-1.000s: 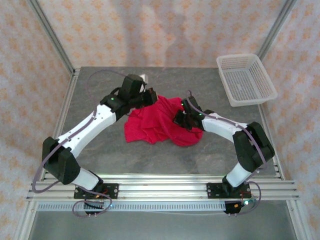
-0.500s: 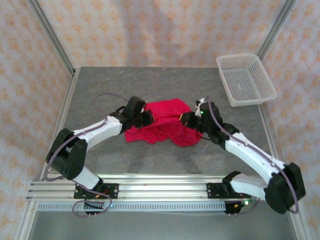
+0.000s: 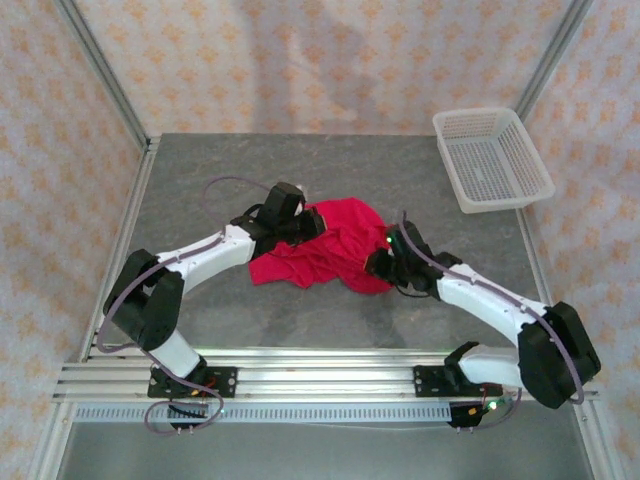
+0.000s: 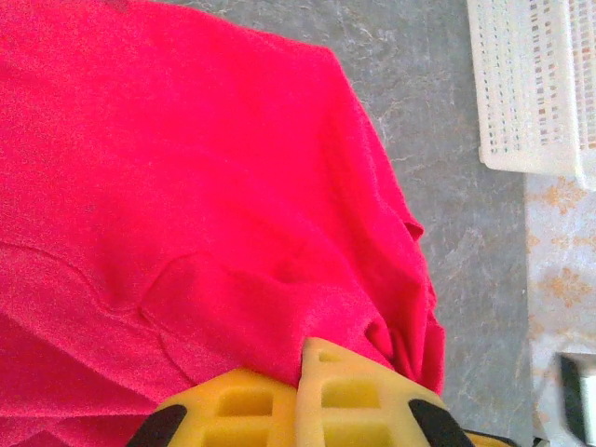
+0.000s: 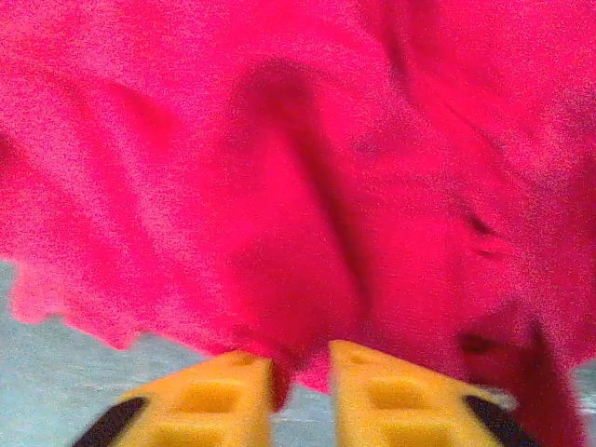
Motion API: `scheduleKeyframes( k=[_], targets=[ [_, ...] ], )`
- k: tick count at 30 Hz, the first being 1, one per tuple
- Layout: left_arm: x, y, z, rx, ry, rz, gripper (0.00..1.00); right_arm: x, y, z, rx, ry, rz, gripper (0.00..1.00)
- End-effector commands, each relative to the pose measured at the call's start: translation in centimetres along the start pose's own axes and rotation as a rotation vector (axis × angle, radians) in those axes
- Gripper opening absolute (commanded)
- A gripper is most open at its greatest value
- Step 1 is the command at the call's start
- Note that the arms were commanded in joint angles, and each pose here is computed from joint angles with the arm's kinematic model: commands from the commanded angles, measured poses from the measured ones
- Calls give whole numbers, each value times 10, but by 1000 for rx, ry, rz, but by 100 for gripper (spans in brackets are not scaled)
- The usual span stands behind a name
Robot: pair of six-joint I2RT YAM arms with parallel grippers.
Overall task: Fold the inside-out t-shirt
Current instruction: Turn the T-shirt inside out at the center of the table.
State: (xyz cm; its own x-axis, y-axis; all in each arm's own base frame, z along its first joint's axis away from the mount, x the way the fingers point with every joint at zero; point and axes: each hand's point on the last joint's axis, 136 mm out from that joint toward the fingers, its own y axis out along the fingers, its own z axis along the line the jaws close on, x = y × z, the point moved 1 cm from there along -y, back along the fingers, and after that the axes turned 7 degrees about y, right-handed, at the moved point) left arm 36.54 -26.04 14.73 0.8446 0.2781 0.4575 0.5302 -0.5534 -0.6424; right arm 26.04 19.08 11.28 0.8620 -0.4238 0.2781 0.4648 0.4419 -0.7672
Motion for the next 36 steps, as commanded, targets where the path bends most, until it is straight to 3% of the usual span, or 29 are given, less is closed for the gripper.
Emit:
scheduleKeyframes(
  k=[1,6,10,14,17,18,22,36],
  targets=[
    [8,-2,-10,-30,1,-28,0,15,-27,36,40,-42,-60,8],
    [8,-3,-10,-28,3,-25,0,11,-14,63,56,-81,-27,8],
    [5,-3,-9,-21,7,-18,0,20,11,66,-12,-118,-26,29],
    [6,-8,-7,-11,15,-24,0,32,36,68,-71,-161,-38,39],
    [6,-12,-7,-6,22,-28,0,41,55,69,-104,-173,-36,41],
    [6,-13,-7,-4,23,-28,0,44,62,66,-120,-171,-35,38],
    [6,-17,-7,2,34,-29,0,61,63,64,-134,-141,-53,2],
    [19,-6,-10,16,62,-15,0,77,-61,103,123,-86,-89,0]
  ],
)
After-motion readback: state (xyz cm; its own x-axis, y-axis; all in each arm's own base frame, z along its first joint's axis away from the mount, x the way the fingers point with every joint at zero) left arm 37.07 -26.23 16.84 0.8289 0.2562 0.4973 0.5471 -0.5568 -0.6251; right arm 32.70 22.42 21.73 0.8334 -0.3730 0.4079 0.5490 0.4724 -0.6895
